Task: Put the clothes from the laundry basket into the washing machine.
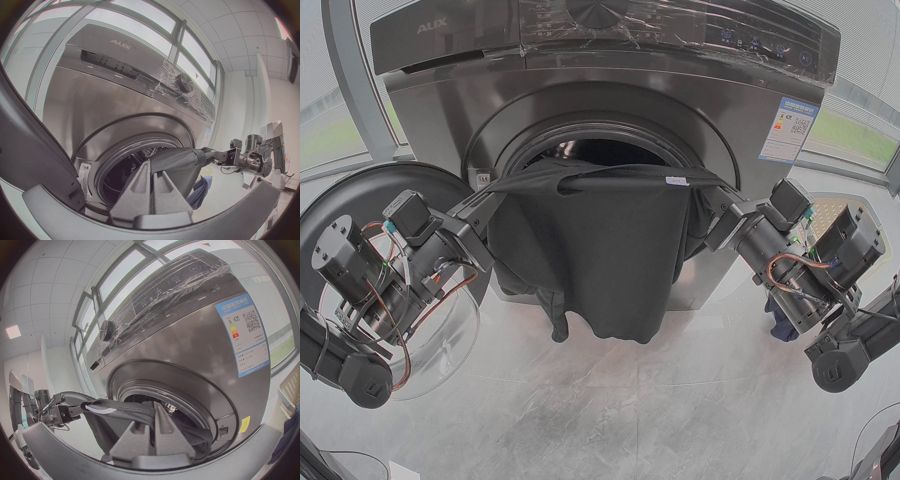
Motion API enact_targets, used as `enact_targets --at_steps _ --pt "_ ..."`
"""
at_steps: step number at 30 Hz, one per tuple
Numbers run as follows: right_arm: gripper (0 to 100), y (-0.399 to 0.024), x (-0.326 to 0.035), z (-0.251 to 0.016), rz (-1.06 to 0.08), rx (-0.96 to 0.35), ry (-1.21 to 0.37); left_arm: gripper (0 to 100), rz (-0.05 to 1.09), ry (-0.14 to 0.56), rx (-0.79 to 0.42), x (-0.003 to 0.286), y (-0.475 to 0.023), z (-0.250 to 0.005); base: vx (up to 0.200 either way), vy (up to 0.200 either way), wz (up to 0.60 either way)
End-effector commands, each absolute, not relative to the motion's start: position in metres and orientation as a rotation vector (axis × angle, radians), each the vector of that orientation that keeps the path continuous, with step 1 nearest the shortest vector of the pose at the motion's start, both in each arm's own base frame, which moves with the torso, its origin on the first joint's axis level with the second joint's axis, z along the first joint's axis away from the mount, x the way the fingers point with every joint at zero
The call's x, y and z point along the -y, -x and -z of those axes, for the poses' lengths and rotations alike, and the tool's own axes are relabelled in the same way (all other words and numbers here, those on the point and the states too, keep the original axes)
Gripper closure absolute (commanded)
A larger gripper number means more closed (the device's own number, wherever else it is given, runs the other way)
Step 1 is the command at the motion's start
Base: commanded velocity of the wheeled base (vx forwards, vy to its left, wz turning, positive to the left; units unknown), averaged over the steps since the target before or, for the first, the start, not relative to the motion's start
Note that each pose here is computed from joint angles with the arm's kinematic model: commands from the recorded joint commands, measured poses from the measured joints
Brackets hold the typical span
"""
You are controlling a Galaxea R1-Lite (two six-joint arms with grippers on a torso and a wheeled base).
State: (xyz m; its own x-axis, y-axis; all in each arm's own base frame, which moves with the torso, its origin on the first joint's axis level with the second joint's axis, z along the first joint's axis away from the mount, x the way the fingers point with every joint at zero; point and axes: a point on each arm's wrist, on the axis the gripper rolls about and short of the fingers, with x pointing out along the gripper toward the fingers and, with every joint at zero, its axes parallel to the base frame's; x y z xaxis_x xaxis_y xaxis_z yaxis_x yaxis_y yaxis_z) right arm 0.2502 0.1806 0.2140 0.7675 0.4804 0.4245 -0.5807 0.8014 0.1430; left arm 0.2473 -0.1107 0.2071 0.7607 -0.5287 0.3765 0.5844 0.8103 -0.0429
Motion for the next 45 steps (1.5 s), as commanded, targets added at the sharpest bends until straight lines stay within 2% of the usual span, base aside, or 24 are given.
enact_targets --at_steps 1,8,9,10,12,15,16,17,20,28,36,45 --pt "100 -0.250 -0.181 -0.212 -0.586 0.377 -0.275 100 0.608 0.162 0.355 0.111 -0.247 -0.206 0.000 0.000 0.00" --pt "100 -0.248 -0.179 -0.202 -0.588 0.338 -0.260 100 0.640 0.167 0.351 0.118 -0.244 -0.205 0.000 0.000 0.00" --pt "0 -0.248 -0.180 -0.199 -0.589 0.326 -0.256 100 0.655 0.169 0.346 0.122 -0.243 -0.204 0.000 0.000 0.00" --pt "0 -0.247 -0.180 -0.198 -0.592 0.323 -0.256 100 0.660 0.170 0.342 0.124 -0.242 -0.203 0.000 0.000 0.00" --pt "0 -0.248 -0.185 -0.178 -0.601 0.242 -0.235 100 0.703 0.177 0.328 0.136 -0.239 -0.200 0.000 0.000 0.00" --pt "0 -0.252 -0.190 -0.135 -0.605 0.090 -0.172 100 0.723 0.181 0.335 0.145 -0.244 -0.203 0.000 0.000 0.00" --pt "0 -0.252 -0.190 -0.135 -0.605 0.090 -0.172 100 0.723 0.181 0.335 0.145 -0.244 -0.203 0.000 0.000 0.00" --pt "0 -0.256 -0.197 -0.112 -0.612 0.022 -0.141 100 0.743 0.189 0.350 0.153 -0.246 -0.209 0.000 0.000 0.00" --pt "0 -0.267 -0.207 -0.092 -0.634 -0.016 -0.120 100 0.770 0.195 0.337 0.168 -0.248 -0.212 0.000 0.000 0.00" --pt "0 -0.288 -0.230 -0.070 -0.685 -0.017 -0.112 100 0.791 0.196 0.328 0.181 -0.255 -0.206 0.000 0.000 0.00" --pt "0 -0.296 -0.260 -0.064 -0.742 0.024 -0.126 100 0.801 0.197 0.326 0.184 -0.255 -0.205 0.000 0.000 0.00" --pt "0 -0.319 -0.281 -0.046 -0.737 0.063 -0.137 100 0.808 0.201 0.339 0.184 -0.251 -0.209 0.000 0.000 0.00"
